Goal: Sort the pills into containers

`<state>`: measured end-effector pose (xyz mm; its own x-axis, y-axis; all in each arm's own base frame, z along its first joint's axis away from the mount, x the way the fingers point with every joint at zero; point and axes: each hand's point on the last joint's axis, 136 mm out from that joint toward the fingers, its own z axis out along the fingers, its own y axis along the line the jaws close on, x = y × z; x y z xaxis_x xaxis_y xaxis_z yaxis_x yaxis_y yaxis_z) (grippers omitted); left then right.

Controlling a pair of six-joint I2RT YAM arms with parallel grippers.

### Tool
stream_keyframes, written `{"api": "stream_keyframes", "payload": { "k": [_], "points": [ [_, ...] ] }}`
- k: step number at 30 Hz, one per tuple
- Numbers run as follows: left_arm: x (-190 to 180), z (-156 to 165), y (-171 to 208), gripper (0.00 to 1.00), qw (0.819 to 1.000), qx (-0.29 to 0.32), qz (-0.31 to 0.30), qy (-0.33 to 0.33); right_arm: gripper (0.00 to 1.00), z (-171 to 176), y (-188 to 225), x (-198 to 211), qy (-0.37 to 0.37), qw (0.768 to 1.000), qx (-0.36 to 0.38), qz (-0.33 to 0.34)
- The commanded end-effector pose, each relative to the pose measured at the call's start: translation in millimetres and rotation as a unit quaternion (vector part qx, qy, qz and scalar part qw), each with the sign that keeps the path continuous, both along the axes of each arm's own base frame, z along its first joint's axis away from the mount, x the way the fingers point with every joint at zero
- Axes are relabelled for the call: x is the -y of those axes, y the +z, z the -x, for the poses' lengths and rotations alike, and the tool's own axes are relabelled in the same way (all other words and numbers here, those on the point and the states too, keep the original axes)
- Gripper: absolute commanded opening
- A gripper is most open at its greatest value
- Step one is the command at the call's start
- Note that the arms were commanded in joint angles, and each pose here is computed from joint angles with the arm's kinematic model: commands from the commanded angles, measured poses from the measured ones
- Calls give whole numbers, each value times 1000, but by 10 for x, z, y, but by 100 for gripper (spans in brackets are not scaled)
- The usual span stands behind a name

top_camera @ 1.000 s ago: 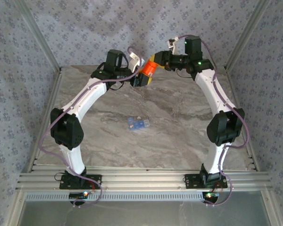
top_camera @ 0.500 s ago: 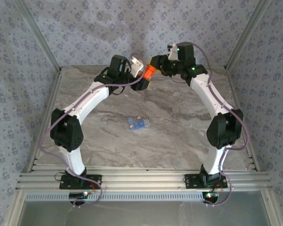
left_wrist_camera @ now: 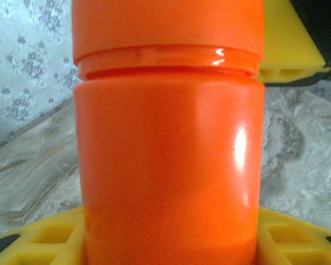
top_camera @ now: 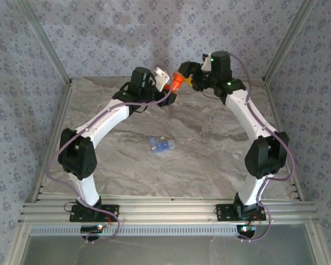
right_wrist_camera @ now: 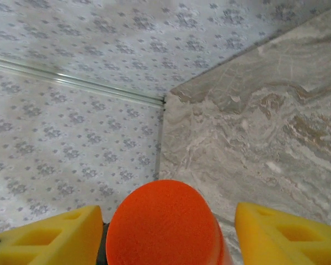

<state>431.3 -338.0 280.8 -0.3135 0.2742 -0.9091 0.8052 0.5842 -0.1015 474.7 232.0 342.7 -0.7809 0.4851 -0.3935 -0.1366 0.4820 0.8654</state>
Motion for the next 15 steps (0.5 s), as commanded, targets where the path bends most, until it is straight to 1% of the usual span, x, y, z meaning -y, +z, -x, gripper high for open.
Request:
{"api": "stream_keyframes", "payload": {
  "k": [1, 3, 7, 10, 13, 15],
  "points": [
    [32, 38, 521, 0, 997, 24, 64, -45, 72, 93, 557, 211, 7, 998, 62, -30],
    [65, 85, 535, 0, 994, -4, 81, -75, 75, 77, 571, 260, 18, 997, 71, -24],
    [140, 187, 585, 0, 987, -38, 94, -124, 78, 82, 587, 188, 82, 991, 103, -5],
    [168, 230, 571, 0, 984, -53, 91, -142, 79, 152, 650, 78, 132, 982, 131, 7],
    [171, 248, 572, 0, 984, -57, 88, -147, 80, 229, 736, -22, 162, 975, 153, 10],
    [173, 253, 570, 0, 983, -57, 88, -148, 81, 255, 745, -87, 172, 974, 148, 11]
  ]
}}
